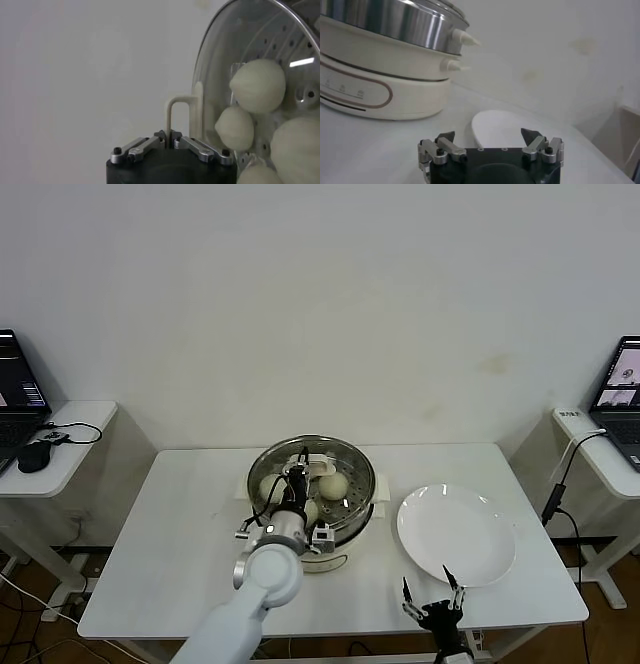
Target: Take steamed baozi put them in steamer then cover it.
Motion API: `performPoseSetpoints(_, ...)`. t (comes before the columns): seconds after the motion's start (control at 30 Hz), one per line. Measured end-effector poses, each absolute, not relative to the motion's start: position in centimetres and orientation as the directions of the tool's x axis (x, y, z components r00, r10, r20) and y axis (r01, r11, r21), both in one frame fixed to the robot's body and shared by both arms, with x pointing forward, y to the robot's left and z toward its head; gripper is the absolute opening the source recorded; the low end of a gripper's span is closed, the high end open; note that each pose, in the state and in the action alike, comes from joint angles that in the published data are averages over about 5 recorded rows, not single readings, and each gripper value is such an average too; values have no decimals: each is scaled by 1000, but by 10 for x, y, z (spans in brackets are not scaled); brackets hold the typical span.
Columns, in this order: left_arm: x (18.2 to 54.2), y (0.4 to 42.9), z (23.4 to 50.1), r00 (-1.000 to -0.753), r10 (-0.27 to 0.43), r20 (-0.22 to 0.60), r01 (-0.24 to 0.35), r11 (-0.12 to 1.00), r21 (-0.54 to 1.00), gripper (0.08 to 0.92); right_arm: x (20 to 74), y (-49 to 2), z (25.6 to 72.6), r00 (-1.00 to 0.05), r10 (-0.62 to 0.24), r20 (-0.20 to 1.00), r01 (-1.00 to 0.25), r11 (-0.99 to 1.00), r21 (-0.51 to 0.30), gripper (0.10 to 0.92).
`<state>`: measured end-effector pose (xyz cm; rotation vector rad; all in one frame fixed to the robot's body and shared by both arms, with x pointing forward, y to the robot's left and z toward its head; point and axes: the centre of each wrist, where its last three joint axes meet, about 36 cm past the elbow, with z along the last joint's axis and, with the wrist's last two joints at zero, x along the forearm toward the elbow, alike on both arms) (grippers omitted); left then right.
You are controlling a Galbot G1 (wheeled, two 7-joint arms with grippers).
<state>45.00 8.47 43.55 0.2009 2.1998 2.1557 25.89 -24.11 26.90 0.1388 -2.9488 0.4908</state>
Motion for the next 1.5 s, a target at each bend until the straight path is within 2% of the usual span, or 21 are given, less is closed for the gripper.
performPoseSetpoints(0.6, 452, 76, 428, -991, 120, 57, 60, 19, 998, 132, 257, -237, 267, -983, -81, 167, -131, 940, -315, 823)
performPoseSetpoints(0.7, 451, 75, 427, -991, 118, 58, 62, 24, 998, 162, 257, -237, 267, -982, -83, 168, -134, 939, -316, 823)
performPoseSetpoints(1.13, 431, 87, 434, -992, 118, 46, 52, 56, 997, 526, 254, -236, 266, -980, -91, 177, -144, 937, -319, 823)
performPoseSetpoints(1.37, 397, 104, 448, -991, 134, 16, 32, 121, 992, 733, 251, -239, 265, -979, -91, 183, -147, 935, -322, 823)
performPoseSetpoints(1.5, 370, 123, 458, -990, 143, -6, 23, 204, 979, 810, 250, -241, 267, -979, -90, 181, -146, 934, -325, 823)
